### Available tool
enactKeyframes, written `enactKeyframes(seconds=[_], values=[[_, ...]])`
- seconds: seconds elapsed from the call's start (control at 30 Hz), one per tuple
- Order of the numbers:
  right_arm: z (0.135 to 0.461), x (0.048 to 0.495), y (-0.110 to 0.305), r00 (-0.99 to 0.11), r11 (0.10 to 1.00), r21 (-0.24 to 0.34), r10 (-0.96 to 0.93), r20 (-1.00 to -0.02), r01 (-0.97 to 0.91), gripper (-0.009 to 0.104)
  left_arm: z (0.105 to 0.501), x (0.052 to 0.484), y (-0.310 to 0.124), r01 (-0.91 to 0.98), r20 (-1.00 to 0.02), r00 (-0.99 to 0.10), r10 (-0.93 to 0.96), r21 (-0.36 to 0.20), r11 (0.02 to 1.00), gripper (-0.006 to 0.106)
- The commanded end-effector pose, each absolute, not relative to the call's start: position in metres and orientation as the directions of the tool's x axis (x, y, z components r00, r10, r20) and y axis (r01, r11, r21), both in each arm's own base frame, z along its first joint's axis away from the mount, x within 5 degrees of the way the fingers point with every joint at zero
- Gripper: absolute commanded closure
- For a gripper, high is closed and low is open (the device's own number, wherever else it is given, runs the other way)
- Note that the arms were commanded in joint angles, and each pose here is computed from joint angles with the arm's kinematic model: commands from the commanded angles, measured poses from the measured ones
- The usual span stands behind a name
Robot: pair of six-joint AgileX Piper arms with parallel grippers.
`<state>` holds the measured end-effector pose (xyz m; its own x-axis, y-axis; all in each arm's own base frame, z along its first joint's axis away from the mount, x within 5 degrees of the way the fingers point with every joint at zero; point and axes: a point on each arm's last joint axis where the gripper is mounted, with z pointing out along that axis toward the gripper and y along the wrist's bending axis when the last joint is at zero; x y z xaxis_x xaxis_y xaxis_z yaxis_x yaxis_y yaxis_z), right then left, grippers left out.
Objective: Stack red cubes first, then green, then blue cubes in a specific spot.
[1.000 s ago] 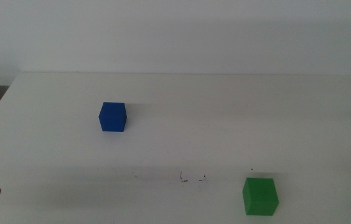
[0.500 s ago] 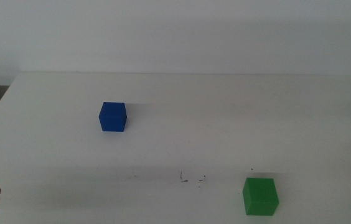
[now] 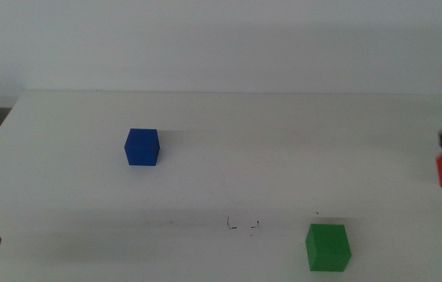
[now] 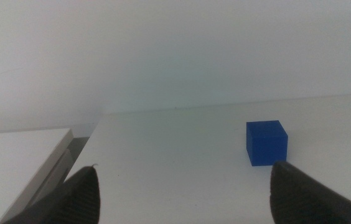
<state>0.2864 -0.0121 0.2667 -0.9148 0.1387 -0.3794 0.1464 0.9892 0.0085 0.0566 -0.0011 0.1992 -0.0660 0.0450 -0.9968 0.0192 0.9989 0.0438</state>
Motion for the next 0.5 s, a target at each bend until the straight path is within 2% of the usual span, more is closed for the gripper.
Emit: enactKeyframes(seconds=[0.0,0.1,0.27,0.33,0.4,0.47], values=[[0.278,0.300,0.000,-0.908,0.977,0.013,0.203,-0.367,0.213,0.094,0.201,0.056,-0.001,0.016,-0.998,-0.050,0.040,0.040,0.999,0.007],[0.279,0.321,0.023,-0.905,0.969,0.007,0.233,-0.357,0.247,0.094,0.201,0.056,-0.001,0.016,-0.998,-0.050,0.040,0.040,0.999,0.007],[0.271,0.340,0.096,-0.937,0.997,0.001,0.067,-0.342,0.071,0.094,0.201,0.056,-0.001,0.016,-0.998,-0.050,0.040,0.040,0.999,0.007],[0.268,0.341,0.124,-0.944,1.000,-0.023,0.002,-0.330,0.010,0.094,0.201,0.056,-0.001,0.016,-0.998,-0.050,0.040,0.040,0.999,0.007],[0.264,0.342,0.152,-0.947,0.999,-0.041,-0.031,-0.319,-0.019,0.094,0.201,0.056,-0.001,0.016,-0.998,-0.050,0.040,0.040,0.999,0.007],[0.262,0.341,0.184,-0.942,0.998,-0.036,-0.061,-0.329,-0.052,0.094,0.201,0.056,-0.001,0.016,-0.998,-0.050,0.040,0.040,0.999,0.007]])
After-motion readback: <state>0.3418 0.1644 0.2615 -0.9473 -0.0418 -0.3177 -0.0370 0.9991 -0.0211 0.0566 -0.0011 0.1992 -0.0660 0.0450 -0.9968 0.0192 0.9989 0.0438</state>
